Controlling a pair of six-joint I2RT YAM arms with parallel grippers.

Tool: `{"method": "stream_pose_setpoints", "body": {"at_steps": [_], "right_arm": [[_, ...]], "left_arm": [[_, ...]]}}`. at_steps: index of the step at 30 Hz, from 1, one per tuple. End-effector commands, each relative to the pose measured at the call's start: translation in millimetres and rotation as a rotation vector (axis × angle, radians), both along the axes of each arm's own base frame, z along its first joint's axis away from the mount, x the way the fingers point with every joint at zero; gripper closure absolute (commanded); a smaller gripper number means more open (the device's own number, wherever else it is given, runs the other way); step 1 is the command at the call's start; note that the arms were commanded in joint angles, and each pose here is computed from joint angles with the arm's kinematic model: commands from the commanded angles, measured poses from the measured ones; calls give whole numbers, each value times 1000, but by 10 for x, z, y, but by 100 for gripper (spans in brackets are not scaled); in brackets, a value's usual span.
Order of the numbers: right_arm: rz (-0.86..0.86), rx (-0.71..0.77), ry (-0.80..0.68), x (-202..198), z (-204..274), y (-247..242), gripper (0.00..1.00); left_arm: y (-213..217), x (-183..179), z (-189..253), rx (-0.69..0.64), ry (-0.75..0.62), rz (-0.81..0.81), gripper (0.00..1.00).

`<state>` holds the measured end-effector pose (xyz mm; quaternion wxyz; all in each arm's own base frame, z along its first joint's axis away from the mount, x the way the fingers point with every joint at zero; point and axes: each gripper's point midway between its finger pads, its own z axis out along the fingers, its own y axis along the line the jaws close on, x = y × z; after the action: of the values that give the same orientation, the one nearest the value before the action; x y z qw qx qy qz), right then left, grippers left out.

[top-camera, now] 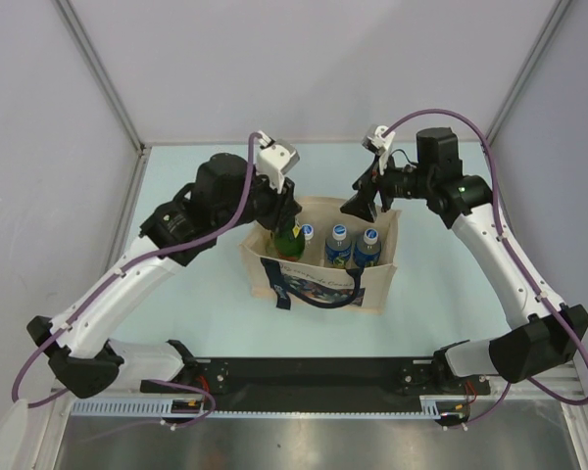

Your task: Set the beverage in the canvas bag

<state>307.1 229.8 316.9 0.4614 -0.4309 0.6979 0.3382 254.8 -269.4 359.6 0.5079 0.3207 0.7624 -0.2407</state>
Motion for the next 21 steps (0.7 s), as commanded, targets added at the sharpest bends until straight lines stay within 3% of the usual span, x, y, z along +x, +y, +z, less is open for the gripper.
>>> {"method": "stream_pose_setpoints", "body": {"at_steps": [1,21], "right_arm": [[42,16,-16,-163,104,-15,24],[61,-9,-14,-232,23,-41,24]], "left_arm": [[-136,-143,637,-230,-161,-85,100],[-238,-29,-419,-180,-137,-88,100]]}}
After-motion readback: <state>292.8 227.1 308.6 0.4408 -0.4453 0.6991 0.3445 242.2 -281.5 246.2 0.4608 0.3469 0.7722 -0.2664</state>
